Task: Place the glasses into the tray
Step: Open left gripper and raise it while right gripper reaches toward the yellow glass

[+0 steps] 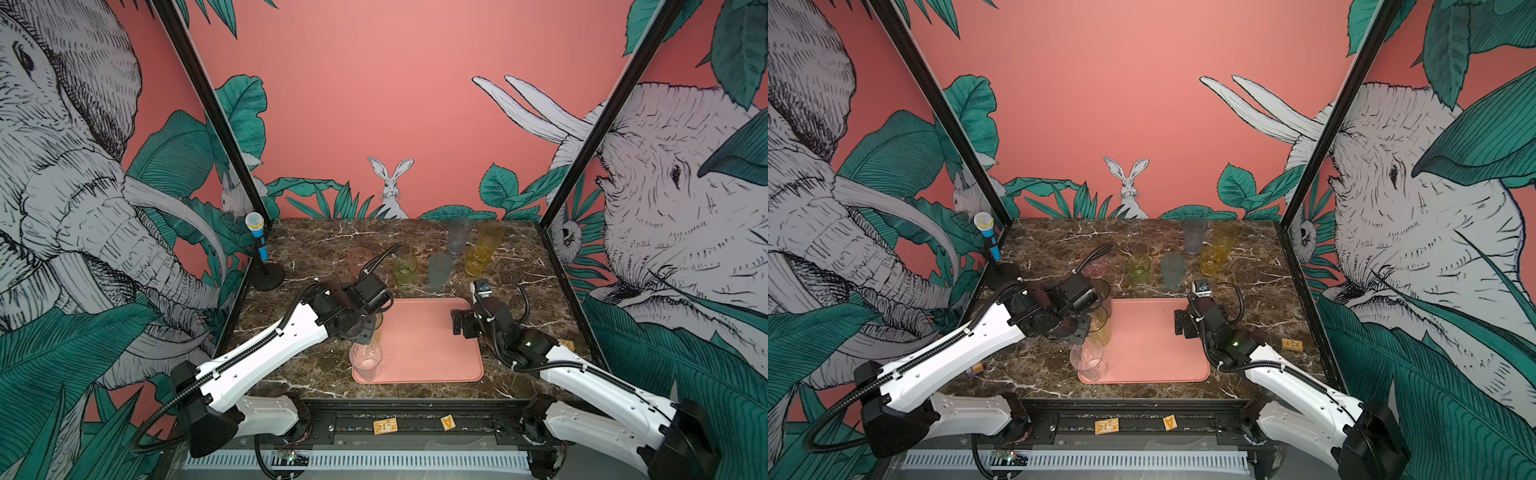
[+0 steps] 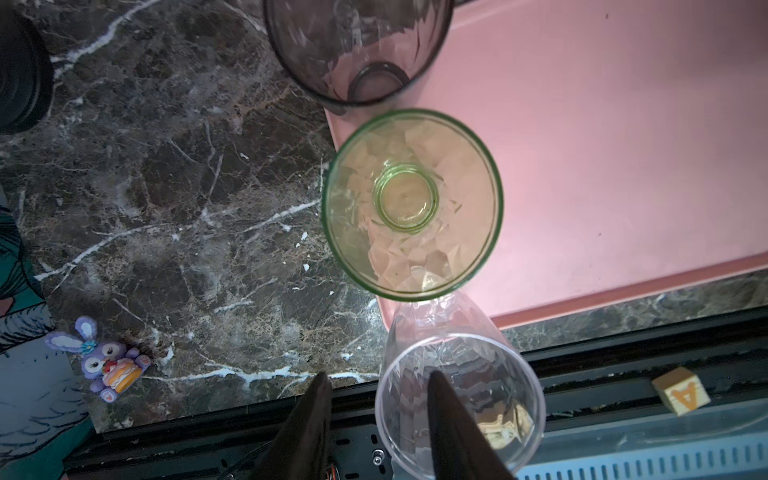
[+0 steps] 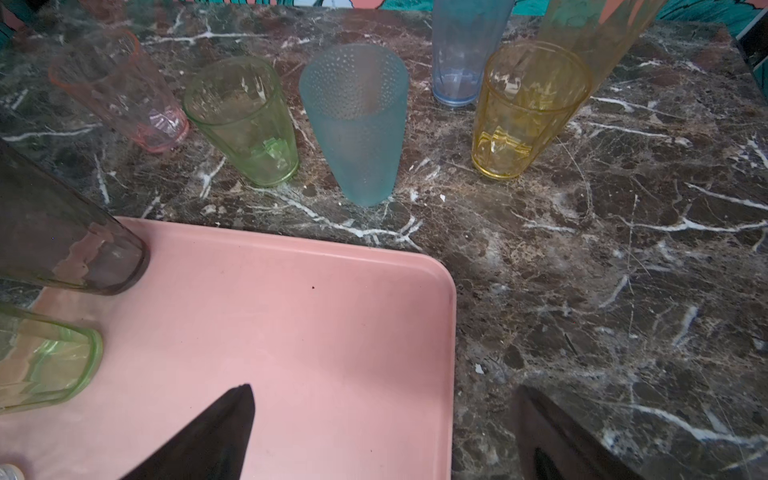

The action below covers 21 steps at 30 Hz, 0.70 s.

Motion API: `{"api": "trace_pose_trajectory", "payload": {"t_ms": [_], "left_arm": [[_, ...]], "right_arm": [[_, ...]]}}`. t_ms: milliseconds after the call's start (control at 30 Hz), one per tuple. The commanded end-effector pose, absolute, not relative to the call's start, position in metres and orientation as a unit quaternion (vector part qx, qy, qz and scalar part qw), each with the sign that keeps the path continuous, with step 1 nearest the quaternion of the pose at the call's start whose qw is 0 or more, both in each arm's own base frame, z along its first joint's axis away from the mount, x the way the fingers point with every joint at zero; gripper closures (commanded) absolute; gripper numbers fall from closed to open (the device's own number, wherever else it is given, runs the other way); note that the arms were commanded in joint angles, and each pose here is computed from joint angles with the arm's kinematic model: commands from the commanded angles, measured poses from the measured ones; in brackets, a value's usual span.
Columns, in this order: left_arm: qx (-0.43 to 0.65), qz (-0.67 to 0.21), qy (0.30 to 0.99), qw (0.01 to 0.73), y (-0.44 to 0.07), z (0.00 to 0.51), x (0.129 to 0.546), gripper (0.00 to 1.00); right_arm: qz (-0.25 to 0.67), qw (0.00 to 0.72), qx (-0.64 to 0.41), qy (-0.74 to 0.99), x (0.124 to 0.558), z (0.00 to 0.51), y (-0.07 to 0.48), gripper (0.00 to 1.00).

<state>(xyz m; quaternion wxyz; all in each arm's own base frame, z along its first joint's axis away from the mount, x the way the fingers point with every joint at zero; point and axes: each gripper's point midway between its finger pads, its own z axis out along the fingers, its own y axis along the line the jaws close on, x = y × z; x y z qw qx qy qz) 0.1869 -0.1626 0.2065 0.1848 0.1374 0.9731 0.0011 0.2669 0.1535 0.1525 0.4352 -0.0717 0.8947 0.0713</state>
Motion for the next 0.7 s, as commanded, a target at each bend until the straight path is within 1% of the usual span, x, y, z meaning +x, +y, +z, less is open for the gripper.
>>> {"api": "trace_pose_trajectory", "payload": {"t_ms": [0, 233, 367, 533, 667], "left_arm": [[0.114, 0.004, 0.969, 0.22, -0.146, 0.228, 0.195, 0.54], [0.06, 0.014, 0.953, 0.297, -0.123, 0.254, 0.22, 0.47], [0.04, 0.02, 0.937, 0.347, -0.113, 0.27, 0.23, 0.4], [0.029, 0.036, 0.917, 0.395, -0.103, 0.283, 0.239, 0.34], [0.022, 0.055, 0.904, 0.423, -0.094, 0.286, 0.245, 0.3]], "right_arm": [[0.074, 0.464, -0.051, 0.881, 0.273, 0.187, 0.149, 0.01], [0.061, 0.497, -0.046, 0.864, 0.273, 0.241, 0.138, 0.01], [0.042, 0.521, -0.051, 0.851, 0.277, 0.271, 0.132, 0.01], [0.008, 0.541, -0.05, 0.839, 0.292, 0.306, 0.124, 0.01], [-0.016, 0.544, -0.046, 0.837, 0.313, 0.323, 0.118, 0.01]]}}
